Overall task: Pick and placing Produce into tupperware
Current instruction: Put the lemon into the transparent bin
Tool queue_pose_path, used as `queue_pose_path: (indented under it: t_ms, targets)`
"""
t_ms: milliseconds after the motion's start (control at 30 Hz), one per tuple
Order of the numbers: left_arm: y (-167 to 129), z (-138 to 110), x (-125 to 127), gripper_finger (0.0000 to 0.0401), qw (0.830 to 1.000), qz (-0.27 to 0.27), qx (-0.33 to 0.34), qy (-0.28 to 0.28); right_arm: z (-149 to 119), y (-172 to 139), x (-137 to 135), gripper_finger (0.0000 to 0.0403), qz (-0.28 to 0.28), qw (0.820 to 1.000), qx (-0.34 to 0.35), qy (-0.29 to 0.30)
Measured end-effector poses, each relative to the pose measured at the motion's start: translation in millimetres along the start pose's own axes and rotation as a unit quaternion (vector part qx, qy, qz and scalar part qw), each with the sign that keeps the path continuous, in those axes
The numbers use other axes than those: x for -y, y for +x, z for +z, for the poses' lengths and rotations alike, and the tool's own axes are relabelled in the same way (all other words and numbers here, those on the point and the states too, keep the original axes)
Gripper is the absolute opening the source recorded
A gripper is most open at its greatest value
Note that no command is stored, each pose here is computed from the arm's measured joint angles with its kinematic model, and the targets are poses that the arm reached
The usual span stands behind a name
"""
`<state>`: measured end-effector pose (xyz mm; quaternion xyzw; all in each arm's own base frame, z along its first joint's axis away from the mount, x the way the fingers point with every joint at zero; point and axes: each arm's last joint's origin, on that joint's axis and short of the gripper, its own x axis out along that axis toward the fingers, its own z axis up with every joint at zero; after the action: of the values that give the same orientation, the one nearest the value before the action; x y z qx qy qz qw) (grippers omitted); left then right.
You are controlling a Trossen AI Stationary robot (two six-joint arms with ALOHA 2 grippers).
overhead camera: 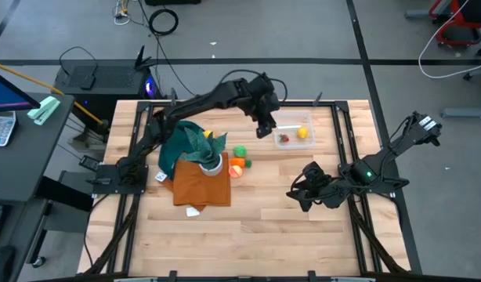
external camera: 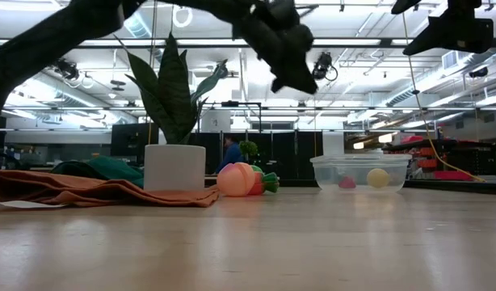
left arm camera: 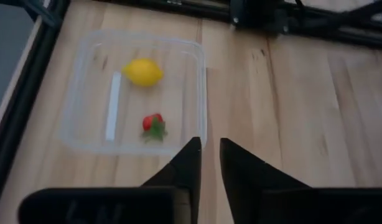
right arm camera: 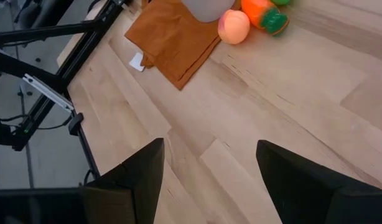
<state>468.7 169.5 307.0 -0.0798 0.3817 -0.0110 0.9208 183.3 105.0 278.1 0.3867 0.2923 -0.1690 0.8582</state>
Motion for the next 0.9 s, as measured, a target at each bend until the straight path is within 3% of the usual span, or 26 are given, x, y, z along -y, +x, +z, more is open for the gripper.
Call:
queue_pose_path:
  t_ms: [233,400,600,800,900]
  targets:
    - [-27.9,-13.8,6.0,0.0051,0.996,0.011,-0.091,-0.012,0.3,0.0,0.3,0.0219,-0.003,1.0,0.007,-0.004]
    - [-29.6,-24.8,10.9,0.007,0.988,0.023,-0.154,-0.009,0.8,0.0,0.3,0.0219,-0.005,1.0,0.014,-0.012]
    - [-42.5,-28.9,4.1,0.0098,0.984,0.031,-0.174,-0.016,1.3,0.0,0.5,0.0219,-0.008,0.999,0.022,-0.024]
    - [-82.4,-36.9,-45.1,0.0114,0.974,0.084,-0.154,-0.142,2.0,-0.2,0.9,0.0219,-0.013,0.998,0.034,-0.041]
    - [-110.3,-45.3,-73.5,0.0121,0.951,0.118,-0.135,-0.252,2.6,-0.2,1.0,0.0219,-0.017,0.997,0.045,-0.053]
